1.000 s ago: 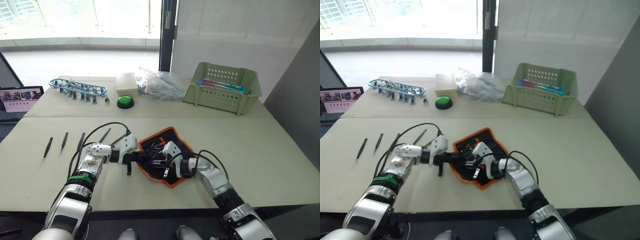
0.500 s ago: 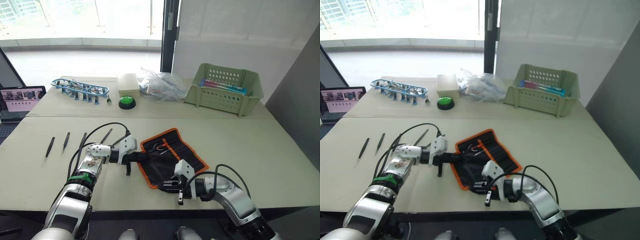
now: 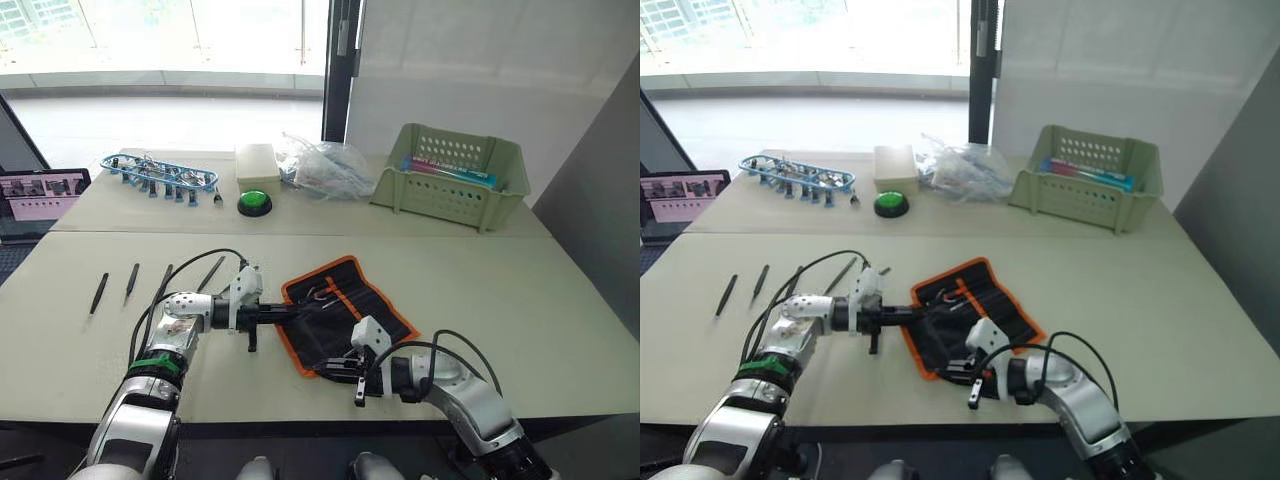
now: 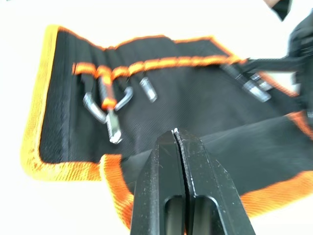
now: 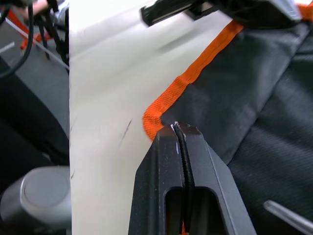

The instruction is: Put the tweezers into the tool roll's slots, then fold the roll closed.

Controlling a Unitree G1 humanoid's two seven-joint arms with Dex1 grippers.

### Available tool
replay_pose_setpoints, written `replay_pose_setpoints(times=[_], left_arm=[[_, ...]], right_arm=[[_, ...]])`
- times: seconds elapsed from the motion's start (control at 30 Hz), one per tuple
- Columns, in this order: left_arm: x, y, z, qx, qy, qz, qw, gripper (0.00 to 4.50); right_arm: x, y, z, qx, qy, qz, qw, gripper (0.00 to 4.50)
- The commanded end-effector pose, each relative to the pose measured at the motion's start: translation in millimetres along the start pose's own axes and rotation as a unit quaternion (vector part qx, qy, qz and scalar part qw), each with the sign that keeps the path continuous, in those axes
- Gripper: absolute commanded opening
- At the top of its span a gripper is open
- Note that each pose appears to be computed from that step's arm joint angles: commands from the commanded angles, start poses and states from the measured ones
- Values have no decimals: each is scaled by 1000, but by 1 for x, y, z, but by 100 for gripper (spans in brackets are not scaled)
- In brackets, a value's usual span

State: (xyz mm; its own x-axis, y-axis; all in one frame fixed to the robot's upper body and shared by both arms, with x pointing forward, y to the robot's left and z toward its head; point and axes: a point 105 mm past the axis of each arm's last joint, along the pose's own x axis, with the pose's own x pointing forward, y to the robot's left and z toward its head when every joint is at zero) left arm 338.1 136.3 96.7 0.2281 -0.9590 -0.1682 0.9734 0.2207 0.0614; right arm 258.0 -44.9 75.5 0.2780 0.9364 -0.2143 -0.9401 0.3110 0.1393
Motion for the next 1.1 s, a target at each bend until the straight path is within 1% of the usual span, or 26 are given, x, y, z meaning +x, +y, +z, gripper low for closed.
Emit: replay_pose_setpoints(times=[0.03, 0.1, 0.17, 0.2, 0.27, 0.3, 0.37, 0.43, 0.47, 0.53, 0.6, 0.63, 0.67, 0.73, 0.77, 0.87, 0.93, 1.03, 1.07, 1.1], left_arm=[[-18, 10, 37, 27, -60, 50, 997, 4], [-32, 14, 44, 26, -76, 92, 993, 4], [-46, 13, 43, 27, -69, 118, 990, 4], [-60, 12, 42, 22, -69, 148, 986, 4], [-98, 14, 32, 10, -57, 227, 972, 4], [-119, 15, 25, 7, -44, 272, 961, 28], [-168, 13, 12, -3, -24, 363, 931, 79], [-209, -1, 2, -4, 6, 426, 905, 144], [-225, -10, 1, -6, 14, 450, 893, 175], [-250, -25, 1, -19, 11, 489, 872, 242], [-270, -44, -2, -30, 23, 516, 856, 309], [-277, -52, -4, -34, 30, 526, 849, 338], [-285, -61, -7, -41, 37, 538, 841, 381], [-299, -73, -10, -53, 42, 558, 827, 439], [-308, -81, -13, -59, 45, 573, 816, 450], [-331, -100, -22, -72, 55, 610, 787, 450], [-337, -107, -26, -77, 54, 622, 778, 450], [-339, -106, -26, -76, 45, 630, 771, 450], [-339, -105, -27, -76, 44, 634, 768, 450], [-340, -102, -29, -79, 42, 639, 764, 450]], right_arm=[[-11, -2, 50, -37, -94, -25, 995, 0], [-19, 1, 66, -37, -131, -36, 990, 0], [-29, 2, 77, -34, -156, -50, 986, 0], [-39, -1, 78, -34, -161, -71, 984, 0], [-67, -17, 72, -39, -150, -146, 977, 0], [-81, -24, 68, -41, -142, -178, 973, 0], [-115, -40, 56, -47, -125, -248, 959, 55], [-148, -49, 44, -54, -113, -299, 946, 114], [-164, -51, 40, -56, -116, -318, 939, 149], [-191, -55, 27, -50, -117, -354, 927, 217], [-216, -57, 9, -38, -107, -386, 915, 284], [-225, -57, 1, -32, -103, -401, 910, 313], [-235, -57, -6, -25, -101, -416, 904, 358], [-248, -57, -16, -17, -100, -435, 895, 419], [-255, -57, -22, -11, -101, -445, 890, 448], [-270, -57, -33, -6, -97, -465, 880, 448], [-272, -58, -33, -8, -99, -466, 879, 448], [-260, -62, -22, -24, -97, -446, 889, 448], [-252, -62, -15, -25, -104, -431, 896, 448], [-239, -61, -4, -31, -111, -400, 909, 448]])
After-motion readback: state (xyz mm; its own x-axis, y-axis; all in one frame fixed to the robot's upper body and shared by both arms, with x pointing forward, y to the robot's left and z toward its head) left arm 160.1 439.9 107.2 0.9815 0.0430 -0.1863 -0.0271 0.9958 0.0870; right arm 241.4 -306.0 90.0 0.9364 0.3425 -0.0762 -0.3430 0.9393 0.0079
